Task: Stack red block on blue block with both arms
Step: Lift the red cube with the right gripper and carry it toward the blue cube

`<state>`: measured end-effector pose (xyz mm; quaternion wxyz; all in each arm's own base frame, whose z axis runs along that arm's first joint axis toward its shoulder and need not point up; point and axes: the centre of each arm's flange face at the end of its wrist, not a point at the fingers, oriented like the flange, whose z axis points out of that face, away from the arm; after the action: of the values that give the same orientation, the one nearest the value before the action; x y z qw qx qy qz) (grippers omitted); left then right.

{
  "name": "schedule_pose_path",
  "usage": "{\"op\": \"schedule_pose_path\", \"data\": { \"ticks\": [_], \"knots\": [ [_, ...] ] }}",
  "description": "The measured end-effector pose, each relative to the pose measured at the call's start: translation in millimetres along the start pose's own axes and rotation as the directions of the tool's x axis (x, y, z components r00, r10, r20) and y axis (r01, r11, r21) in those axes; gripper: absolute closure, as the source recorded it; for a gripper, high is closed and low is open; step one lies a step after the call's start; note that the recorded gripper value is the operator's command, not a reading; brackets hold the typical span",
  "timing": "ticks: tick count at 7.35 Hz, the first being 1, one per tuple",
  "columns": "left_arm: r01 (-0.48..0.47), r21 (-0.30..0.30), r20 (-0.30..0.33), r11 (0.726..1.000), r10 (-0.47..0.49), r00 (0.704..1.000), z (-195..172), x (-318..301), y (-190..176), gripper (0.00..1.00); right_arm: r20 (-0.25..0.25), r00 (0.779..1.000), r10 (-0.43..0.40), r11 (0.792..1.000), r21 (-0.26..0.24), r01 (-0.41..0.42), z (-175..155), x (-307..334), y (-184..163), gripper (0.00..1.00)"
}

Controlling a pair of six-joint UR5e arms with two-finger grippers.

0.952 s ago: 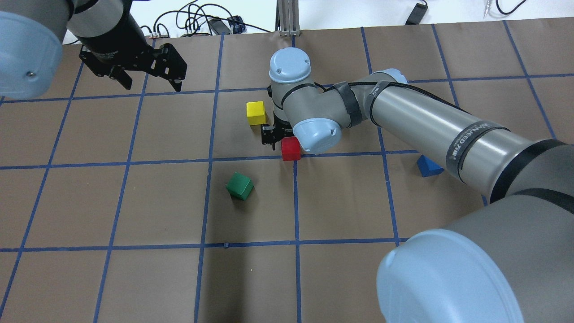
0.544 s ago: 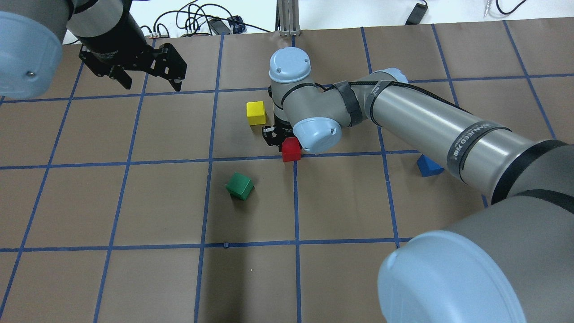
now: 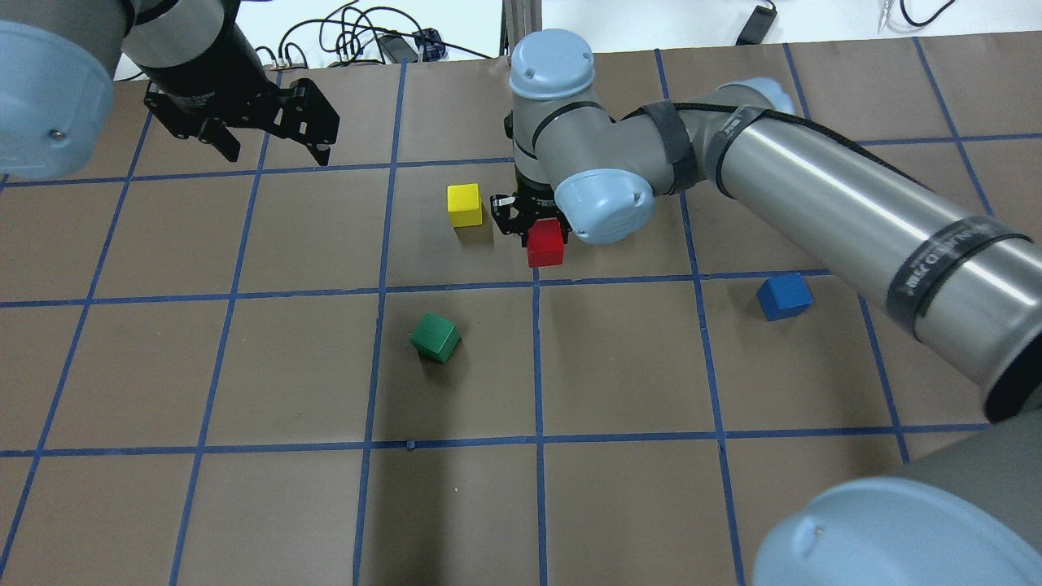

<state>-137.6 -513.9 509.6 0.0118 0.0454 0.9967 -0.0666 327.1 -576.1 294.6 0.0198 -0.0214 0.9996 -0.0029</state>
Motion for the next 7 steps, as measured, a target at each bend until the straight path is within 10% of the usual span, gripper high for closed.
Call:
{"op": "schedule_pose_path", "data": {
  "ticks": [3, 7],
  "knots": [
    [0.0, -0.002, 0.0, 1.0, 0.0, 1.0, 1.0, 0.0, -0.1, 0.0, -0.017, 0.988, 0.153, 0.987, -0.049, -0.154, -86.8, 98.7, 10.0, 1.0],
    [-0.001, -0.002, -0.001, 1.0, 0.001, 1.0, 1.6, 0.3, -0.9, 0.0, -0.043, 0.988, 0.148, 0.985, -0.085, -0.151, -98.4, 182.1, 40.0, 1.0]
  ]
}}
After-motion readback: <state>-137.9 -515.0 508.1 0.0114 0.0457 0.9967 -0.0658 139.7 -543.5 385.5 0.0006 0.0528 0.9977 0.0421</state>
